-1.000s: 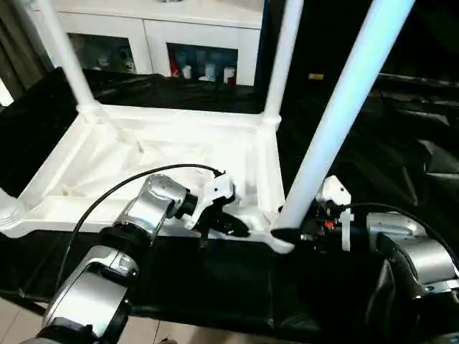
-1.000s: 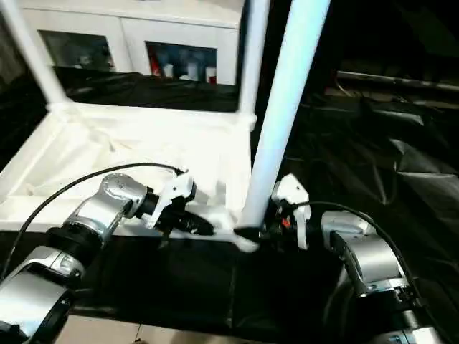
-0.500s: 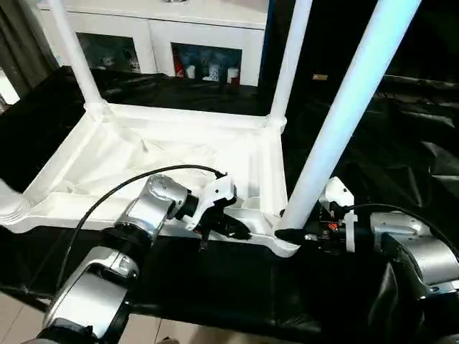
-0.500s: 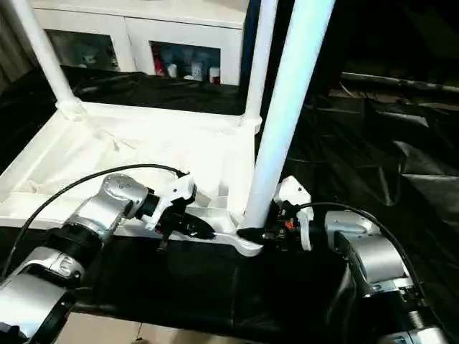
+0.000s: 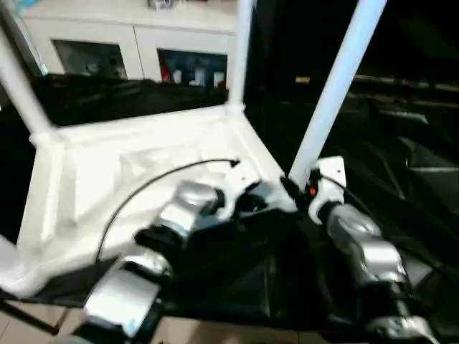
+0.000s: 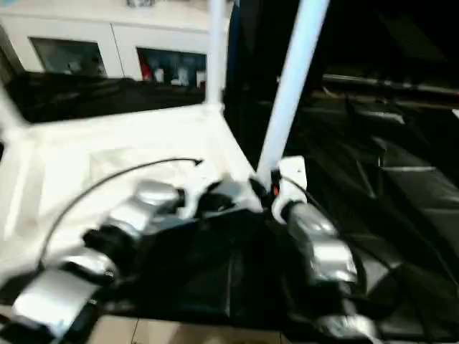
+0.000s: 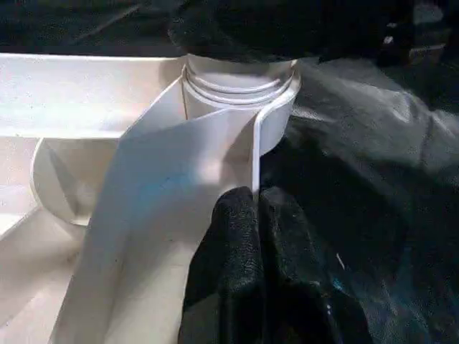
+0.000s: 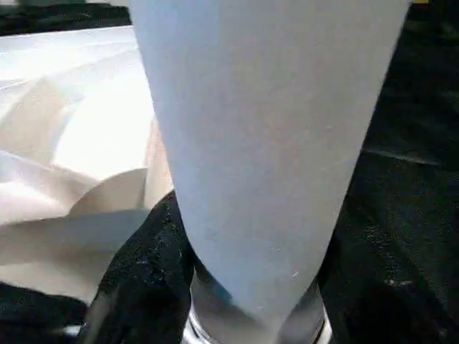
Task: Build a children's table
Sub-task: Rotate leg to tighten
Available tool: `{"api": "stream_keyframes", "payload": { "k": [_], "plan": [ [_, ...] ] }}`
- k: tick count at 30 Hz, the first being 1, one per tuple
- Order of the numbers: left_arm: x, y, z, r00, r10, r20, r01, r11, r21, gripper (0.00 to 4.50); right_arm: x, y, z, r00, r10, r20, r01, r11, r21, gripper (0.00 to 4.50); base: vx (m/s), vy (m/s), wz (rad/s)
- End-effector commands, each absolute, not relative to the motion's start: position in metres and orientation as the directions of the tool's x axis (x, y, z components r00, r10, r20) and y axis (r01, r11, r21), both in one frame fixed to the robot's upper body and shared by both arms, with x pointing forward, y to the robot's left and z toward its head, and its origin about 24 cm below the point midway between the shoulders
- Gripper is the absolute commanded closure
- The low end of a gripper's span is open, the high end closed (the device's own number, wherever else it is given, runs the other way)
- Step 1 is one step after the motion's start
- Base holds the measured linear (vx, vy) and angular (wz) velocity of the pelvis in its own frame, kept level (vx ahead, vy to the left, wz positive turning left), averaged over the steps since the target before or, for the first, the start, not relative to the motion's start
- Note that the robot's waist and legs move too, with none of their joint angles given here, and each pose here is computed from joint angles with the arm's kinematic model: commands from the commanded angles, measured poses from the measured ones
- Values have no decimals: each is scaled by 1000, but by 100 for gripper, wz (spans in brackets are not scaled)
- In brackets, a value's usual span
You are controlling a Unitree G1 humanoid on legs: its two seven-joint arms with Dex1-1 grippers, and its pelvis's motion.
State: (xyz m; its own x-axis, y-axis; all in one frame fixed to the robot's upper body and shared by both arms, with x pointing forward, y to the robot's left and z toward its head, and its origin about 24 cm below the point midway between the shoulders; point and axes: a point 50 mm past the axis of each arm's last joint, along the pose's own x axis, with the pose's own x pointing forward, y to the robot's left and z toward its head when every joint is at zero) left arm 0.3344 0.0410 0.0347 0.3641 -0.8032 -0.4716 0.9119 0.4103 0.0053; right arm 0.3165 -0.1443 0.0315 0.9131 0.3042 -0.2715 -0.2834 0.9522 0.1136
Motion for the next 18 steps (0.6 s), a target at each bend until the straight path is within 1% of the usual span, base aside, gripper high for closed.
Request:
{"api": "stream_keyframes", "payload": {
  "k": [1, 3, 4, 5, 6, 7, 8, 9, 10, 11, 12, 14, 15, 16, 17, 18],
  "plan": [
    [323, 16, 30, 301, -836, -459, 935, 354, -33, 450, 307, -114, 8, 839, 400, -368, -375, 916, 141, 252, 0, 0, 0],
    [323, 16, 30, 297, -836, -462, 936, 350, -33, 450, 307, -113, 10, 837, 414, -357, -396, 910, 126, 252, 0, 0, 0],
    [323, 17, 29, 292, -834, -468, 938, 346, -31, 450, 307, -112, 12, 836, 429, -341, -410, 903, 130, 218, 0, 0, 0],
    [323, 20, 29, 288, -831, -475, 940, 341, -28, 450, 308, -111, 14, 833, 451, -320, -427, 892, 148, 197, 0, 0, 0],
    [323, 20, 29, 287, -831, -476, 940, 341, -28, 450, 308, -111, 15, 832, 454, -318, -429, 891, 150, 197, 0, 0, 0],
    [324, 26, 28, 267, -832, -487, 947, 321, -29, 450, 308, -112, 19, 821, 487, -297, -455, 873, 175, 197, 0, 0, 0],
    [323, 27, 28, 257, -833, -490, 950, 311, -31, 450, 308, -112, 20, 816, 498, -293, -467, 867, 175, 175, 0, 0, 0],
    [323, 30, 28, 241, -835, -495, 954, 297, -35, 450, 308, -113, 21, 808, 514, -289, -484, 858, 172, 175, 0, 0, 0],
    [323, 35, 28, 213, -836, -505, 962, 270, -41, 450, 307, -115, 24, 786, 550, -283, -522, 835, 173, 166, 0, 0, 0],
    [323, 35, 28, 213, -836, -505, 962, 270, -41, 450, 307, -115, 24, 786, 550, -283, -522, 835, 173, 158, 0, 0, 0],
    [322, 40, 28, 189, -836, -515, 968, 245, -43, 450, 306, -117, 27, 756, 595, -274, -568, 804, 178, 158, 0, 0, 0],
    [322, 55, 28, 121, -832, -541, 981, 184, -63, 450, 297, -125, 35, 632, 727, -268, -718, 680, 150, 158, 0, 0, 0],
    [321, 59, 28, 107, -831, -546, 983, 171, -68, 450, 294, -127, 36, 600, 754, -269, -748, 647, 148, 158, 53, -17, 3],
    [321, 59, 29, 105, -831, -547, 983, 169, -68, 450, 294, -127, 37, 596, 756, -269, -750, 644, 149, 158, 0, 0, 0],
    [321, 66, 30, 70, -830, -553, 987, 137, -81, 450, 289, -132, 40, 530, 804, -271, -797, 581, 166, 158, 0, 0, 0],
    [321, 67, 30, 67, -830, -553, 988, 134, -82, 450, 288, -132, 40, 526, 806, -272, -799, 577, 166, 158, 0, 0, 0]
  ]
}}
